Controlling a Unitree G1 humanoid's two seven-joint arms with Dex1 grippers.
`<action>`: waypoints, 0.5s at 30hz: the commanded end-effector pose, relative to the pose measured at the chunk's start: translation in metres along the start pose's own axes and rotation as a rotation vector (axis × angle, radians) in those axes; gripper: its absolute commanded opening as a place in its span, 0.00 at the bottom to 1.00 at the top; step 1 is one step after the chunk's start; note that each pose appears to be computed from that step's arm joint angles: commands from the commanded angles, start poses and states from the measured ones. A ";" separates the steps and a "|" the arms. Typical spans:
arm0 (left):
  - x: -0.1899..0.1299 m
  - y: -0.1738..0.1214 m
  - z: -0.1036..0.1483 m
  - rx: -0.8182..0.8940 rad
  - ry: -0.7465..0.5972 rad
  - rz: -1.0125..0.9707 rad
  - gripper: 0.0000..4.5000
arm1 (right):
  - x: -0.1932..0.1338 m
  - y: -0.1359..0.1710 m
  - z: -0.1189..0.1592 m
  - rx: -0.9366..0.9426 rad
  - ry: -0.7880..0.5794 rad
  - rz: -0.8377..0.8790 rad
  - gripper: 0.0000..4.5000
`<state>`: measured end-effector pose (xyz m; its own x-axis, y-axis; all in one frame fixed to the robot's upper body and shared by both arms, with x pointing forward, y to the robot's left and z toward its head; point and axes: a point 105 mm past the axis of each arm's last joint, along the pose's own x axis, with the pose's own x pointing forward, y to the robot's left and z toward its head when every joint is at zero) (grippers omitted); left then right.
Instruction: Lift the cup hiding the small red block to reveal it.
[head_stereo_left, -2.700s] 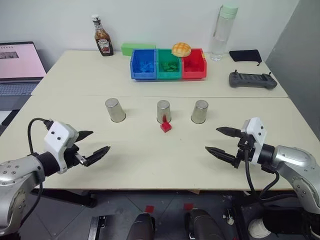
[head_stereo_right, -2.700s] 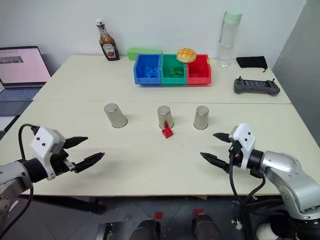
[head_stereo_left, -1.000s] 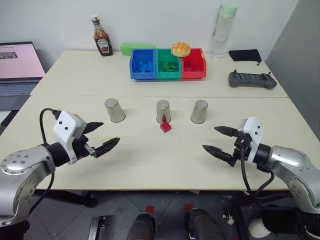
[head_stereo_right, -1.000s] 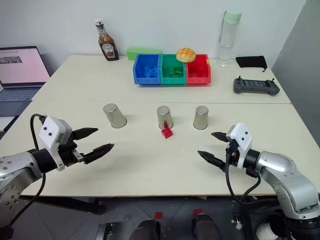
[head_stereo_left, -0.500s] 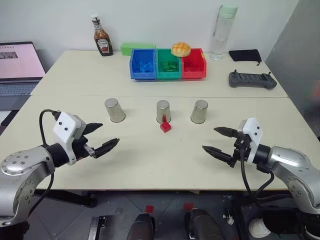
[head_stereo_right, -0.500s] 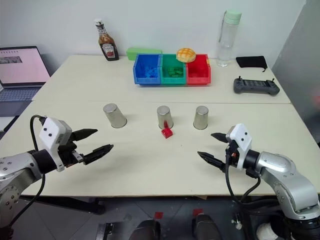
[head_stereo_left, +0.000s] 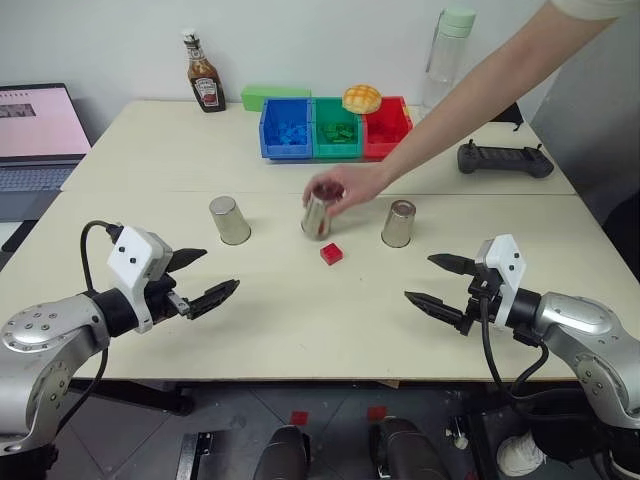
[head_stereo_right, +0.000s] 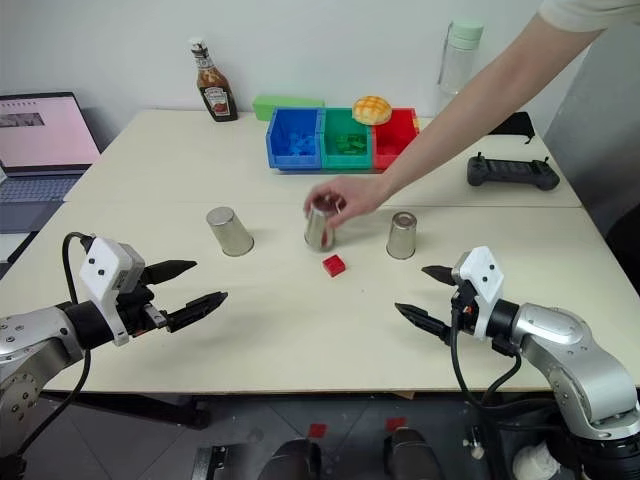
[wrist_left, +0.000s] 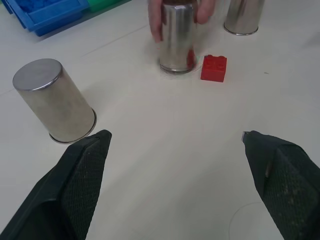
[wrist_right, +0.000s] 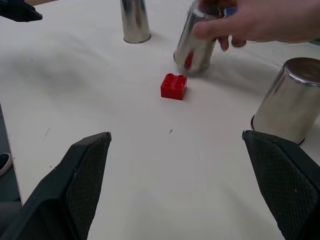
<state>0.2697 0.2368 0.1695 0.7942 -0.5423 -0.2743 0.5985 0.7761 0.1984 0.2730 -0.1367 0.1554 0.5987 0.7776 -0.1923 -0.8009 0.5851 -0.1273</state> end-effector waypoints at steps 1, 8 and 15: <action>-0.003 0.002 0.009 0.041 -0.015 0.011 1.00 | -0.001 0.005 0.011 -0.039 -0.033 0.015 0.99; -0.003 0.003 0.009 0.043 -0.010 0.011 1.00 | -0.002 0.005 0.010 -0.036 -0.031 0.015 0.99; -0.004 0.003 0.009 0.046 -0.005 0.010 1.00 | 0.000 0.006 0.009 -0.034 -0.032 0.017 0.99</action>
<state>0.2699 0.2381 0.1698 0.7953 -0.5368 -0.2817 0.5967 0.7752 0.2074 0.2724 -0.1364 0.1537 0.5972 0.7780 -0.1950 -0.8019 0.5850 -0.1216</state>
